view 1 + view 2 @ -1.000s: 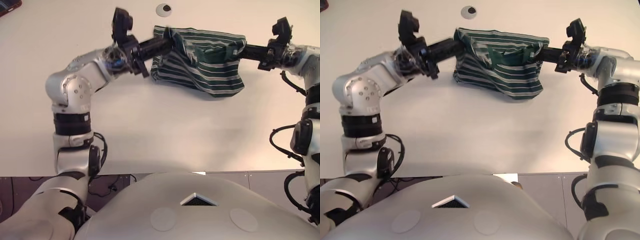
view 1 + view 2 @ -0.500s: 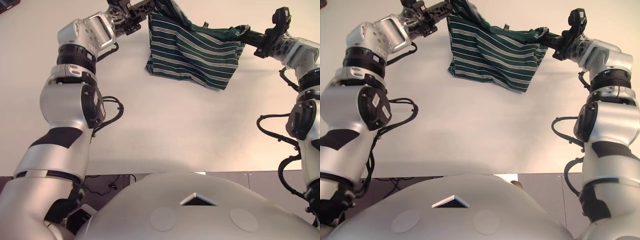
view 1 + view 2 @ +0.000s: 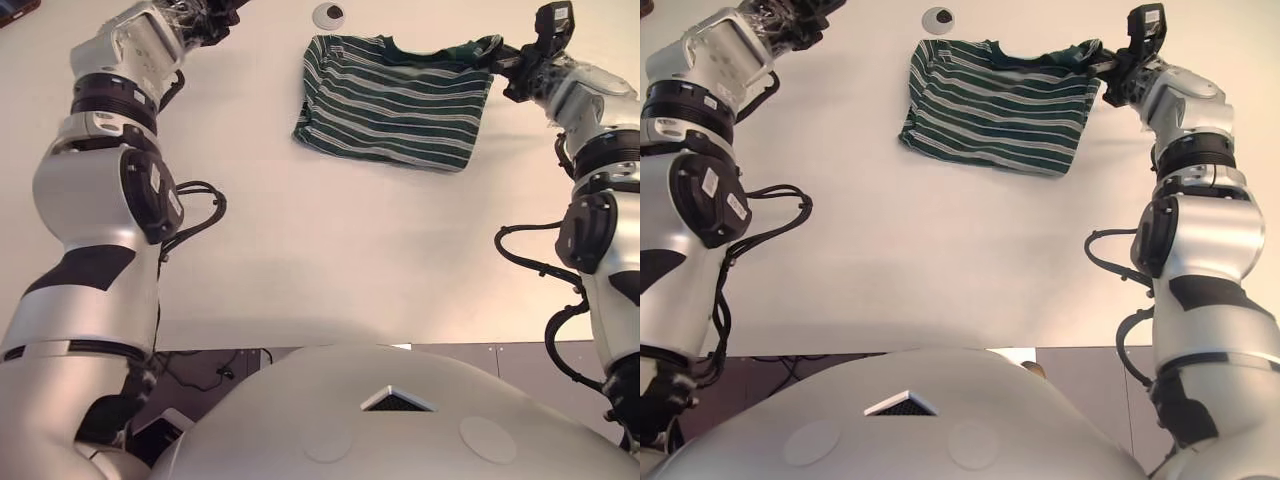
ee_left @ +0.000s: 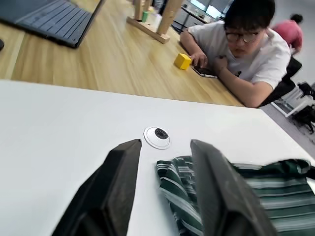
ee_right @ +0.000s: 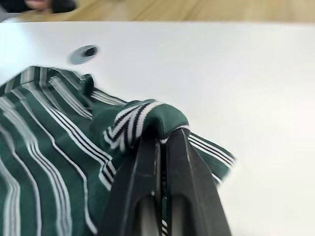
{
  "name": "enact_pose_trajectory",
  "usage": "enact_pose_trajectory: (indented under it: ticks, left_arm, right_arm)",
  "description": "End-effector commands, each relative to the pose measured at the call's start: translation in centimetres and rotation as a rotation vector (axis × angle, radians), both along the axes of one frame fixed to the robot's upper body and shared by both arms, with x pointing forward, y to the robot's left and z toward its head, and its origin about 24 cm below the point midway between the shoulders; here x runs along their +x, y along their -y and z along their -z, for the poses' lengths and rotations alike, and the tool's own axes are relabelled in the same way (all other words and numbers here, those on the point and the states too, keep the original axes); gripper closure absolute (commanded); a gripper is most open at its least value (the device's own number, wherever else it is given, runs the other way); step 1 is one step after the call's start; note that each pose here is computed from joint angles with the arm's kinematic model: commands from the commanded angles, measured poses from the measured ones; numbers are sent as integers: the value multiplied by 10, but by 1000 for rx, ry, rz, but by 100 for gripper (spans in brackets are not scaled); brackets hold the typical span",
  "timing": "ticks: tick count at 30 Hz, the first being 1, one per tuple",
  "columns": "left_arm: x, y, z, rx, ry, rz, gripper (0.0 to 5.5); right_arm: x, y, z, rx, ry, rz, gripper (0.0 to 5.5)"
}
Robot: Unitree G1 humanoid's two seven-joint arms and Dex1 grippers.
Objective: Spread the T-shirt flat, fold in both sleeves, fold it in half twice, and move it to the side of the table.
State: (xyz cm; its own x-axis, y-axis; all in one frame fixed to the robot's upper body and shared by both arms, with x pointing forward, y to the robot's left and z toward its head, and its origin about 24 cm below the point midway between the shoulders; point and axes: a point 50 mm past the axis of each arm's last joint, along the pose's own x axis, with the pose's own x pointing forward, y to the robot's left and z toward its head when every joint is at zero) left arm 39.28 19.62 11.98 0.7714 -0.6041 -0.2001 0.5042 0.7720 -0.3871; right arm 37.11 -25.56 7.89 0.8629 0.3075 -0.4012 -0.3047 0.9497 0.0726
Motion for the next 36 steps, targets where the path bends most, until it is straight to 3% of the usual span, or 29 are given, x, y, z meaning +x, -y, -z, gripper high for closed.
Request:
enact_pose_trajectory:
  ticks: [1, 4, 8, 14, 16, 18, 23, 26, 29, 31, 33, 36]
  left_arm:
    - [-31, 14, 28, 48, 33, 333, 431]
    - [-49, 33, 41, 88, 47, 445, 475]
    - [-55, 60, 38, 95, 94, 495, 548]
    - [-44, 86, 49, 252, 108, 521, 549]
    - [-42, 84, 65, 369, 49, 516, 549]
    - [-44, 73, 84, 485, -47, 499, 549]
    - [-55, 44, 109, 546, -215, 479, 550]
    - [-65, 33, 117, 559, -265, 528, 550]
    - [-73, 19, 119, 606, -276, 570, 550]
    - [-72, 8, 116, 649, -267, 546, 550]
    - [-65, 4, 109, 683, -242, 516, 550]
    - [-45, 12, 95, 736, -133, 398, 550]
  right_arm:
    - [-17, 19, 24, -46, -158, 92, 550]
    - [-26, 14, 36, 95, -290, 72, 501]
    - [-21, 13, 28, 197, -279, 119, 427]
    - [-6, 35, -6, 263, -33, 334, 425]
    - [-2, 30, -11, 224, 2, 291, 425]
    - [0, 11, -9, 151, 8, 96, 425]
    - [-12, -33, 21, -77, -67, -388, 500]
    - [-25, -33, 45, -330, -148, -507, 546]
    - [-50, -22, 68, -678, -228, -791, 546]
    - [-72, -41, 68, -527, -258, -1103, 546]
    - [-96, -74, 46, -288, -234, -1385, 546]
    - [-110, -127, 0, 22, -131, -1593, 546]
